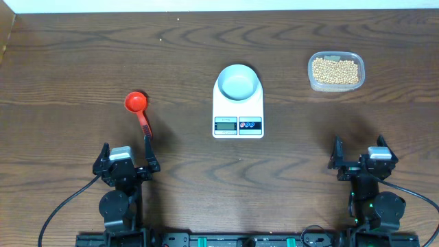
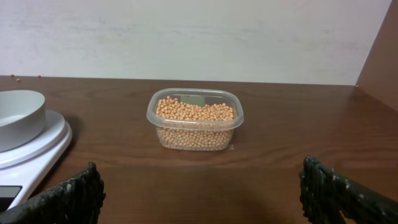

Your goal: Scoop item into bowl and weigh 50g on scale

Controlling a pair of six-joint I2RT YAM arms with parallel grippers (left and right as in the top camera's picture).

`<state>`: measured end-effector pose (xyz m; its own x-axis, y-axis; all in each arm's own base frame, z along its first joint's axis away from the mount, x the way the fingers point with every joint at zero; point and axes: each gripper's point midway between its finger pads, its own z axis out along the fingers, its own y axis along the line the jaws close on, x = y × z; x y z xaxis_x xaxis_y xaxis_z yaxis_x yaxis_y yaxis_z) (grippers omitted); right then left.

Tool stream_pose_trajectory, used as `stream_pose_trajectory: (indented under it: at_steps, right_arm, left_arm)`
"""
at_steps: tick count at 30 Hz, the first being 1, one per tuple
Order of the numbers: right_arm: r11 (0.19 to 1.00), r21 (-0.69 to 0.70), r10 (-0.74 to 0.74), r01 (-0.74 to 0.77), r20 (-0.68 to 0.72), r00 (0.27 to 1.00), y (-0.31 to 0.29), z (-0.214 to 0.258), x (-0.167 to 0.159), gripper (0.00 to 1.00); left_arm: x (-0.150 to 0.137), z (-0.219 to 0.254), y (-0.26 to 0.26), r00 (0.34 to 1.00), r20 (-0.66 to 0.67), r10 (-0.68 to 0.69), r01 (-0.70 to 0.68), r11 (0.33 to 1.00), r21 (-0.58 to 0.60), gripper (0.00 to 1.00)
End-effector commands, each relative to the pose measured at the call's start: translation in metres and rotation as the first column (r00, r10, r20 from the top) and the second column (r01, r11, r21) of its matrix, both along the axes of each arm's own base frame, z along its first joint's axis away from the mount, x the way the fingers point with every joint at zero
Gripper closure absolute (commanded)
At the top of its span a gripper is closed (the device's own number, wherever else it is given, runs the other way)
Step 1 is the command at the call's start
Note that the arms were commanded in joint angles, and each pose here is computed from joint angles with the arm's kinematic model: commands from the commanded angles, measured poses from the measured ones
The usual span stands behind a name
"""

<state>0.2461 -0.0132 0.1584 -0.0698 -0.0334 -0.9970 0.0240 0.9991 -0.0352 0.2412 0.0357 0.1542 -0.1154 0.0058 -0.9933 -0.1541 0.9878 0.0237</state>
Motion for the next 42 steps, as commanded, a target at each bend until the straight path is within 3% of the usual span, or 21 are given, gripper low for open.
stream_pose_trajectory:
  at_steps: [1, 23, 34, 42]
  right_arm:
    - [1.000, -0.013, 0.009, -0.009, 0.001, 1.000, 0.003, 0.000, 0.000, 0.01]
    - [0.998, -0.013, 0.064, -0.063, 0.025, 0.998, 0.012, 0.027, -0.002, 0.01]
    - [0.997, 0.007, 0.081, -0.080, -0.080, 0.994, 0.014, 0.061, 0.006, 0.01]
    - [0.994, 0.032, 0.106, -0.102, -0.186, 0.977, 0.017, 0.082, 0.016, 0.01]
  left_arm:
    - [0.000, -0.015, 0.003, 0.999, -0.032, 0.012, -0.011, 1.000, 0.011, 0.02]
    - [0.003, -0.004, 0.003, 0.997, -0.072, 0.012, -0.011, 1.000, 0.006, 0.02]
    - [0.017, 0.023, 0.005, 0.991, -0.131, 0.011, -0.011, 1.000, -0.003, 0.02]
    - [0.044, 0.043, 0.001, 0.976, -0.217, -0.029, 0.021, 0.999, -0.038, 0.02]
